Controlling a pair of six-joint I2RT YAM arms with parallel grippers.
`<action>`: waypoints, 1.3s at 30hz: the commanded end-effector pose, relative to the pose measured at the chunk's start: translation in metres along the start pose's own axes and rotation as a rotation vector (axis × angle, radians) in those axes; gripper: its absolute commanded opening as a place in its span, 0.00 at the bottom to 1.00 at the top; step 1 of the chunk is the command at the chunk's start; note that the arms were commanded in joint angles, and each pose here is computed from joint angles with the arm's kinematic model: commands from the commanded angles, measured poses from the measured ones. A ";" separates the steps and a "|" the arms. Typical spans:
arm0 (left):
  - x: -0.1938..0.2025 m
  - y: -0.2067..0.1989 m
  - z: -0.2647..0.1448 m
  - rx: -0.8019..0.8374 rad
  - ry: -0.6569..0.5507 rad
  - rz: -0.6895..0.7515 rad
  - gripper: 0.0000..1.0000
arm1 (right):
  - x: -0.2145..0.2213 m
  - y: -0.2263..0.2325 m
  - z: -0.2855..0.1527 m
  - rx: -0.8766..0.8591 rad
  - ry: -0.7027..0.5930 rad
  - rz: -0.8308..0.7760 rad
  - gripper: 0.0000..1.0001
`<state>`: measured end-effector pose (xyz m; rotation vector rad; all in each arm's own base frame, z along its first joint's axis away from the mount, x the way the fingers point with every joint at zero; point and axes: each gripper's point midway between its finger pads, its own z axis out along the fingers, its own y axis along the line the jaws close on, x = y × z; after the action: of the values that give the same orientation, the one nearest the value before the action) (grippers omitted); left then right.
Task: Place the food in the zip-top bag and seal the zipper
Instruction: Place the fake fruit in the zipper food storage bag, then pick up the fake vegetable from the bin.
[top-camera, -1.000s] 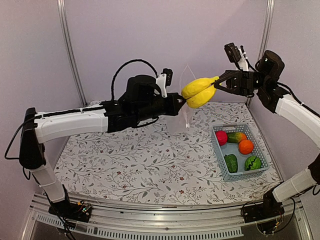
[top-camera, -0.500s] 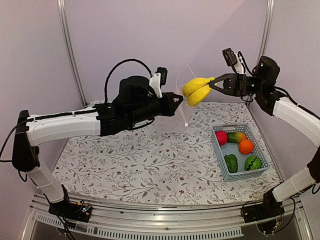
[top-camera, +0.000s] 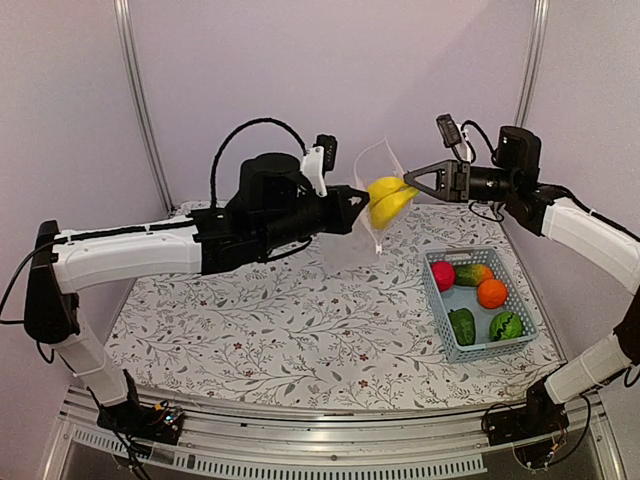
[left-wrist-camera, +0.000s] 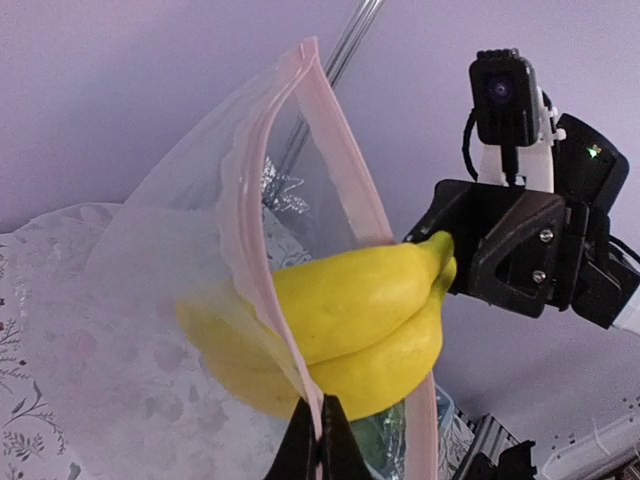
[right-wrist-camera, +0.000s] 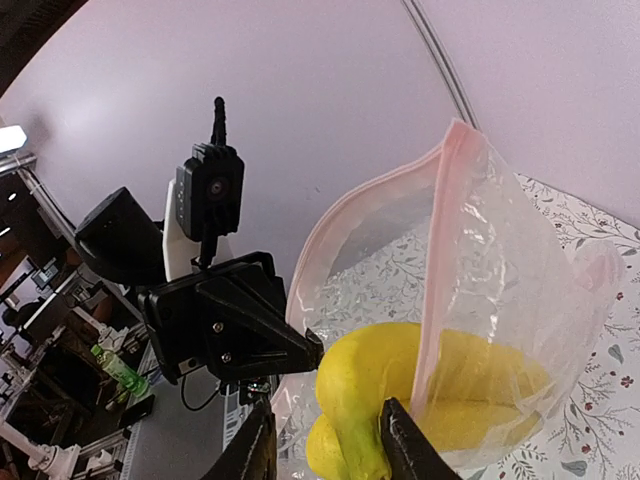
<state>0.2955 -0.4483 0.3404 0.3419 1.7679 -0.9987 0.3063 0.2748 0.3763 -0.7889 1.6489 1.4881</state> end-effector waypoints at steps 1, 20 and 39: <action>0.007 -0.004 0.004 0.000 0.005 0.010 0.00 | 0.008 -0.019 0.002 0.139 0.017 -0.068 0.42; -0.008 0.095 -0.049 -0.419 0.309 0.466 0.00 | 0.018 -0.010 -0.064 0.455 0.026 -0.347 0.67; 0.059 0.132 -0.034 -0.376 0.528 0.738 0.00 | 0.094 -0.102 -0.122 0.719 0.153 -0.338 0.67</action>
<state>0.3261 -0.3157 0.2837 0.8635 1.9647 0.0627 0.3265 0.1497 0.2644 -0.6881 1.8632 0.5979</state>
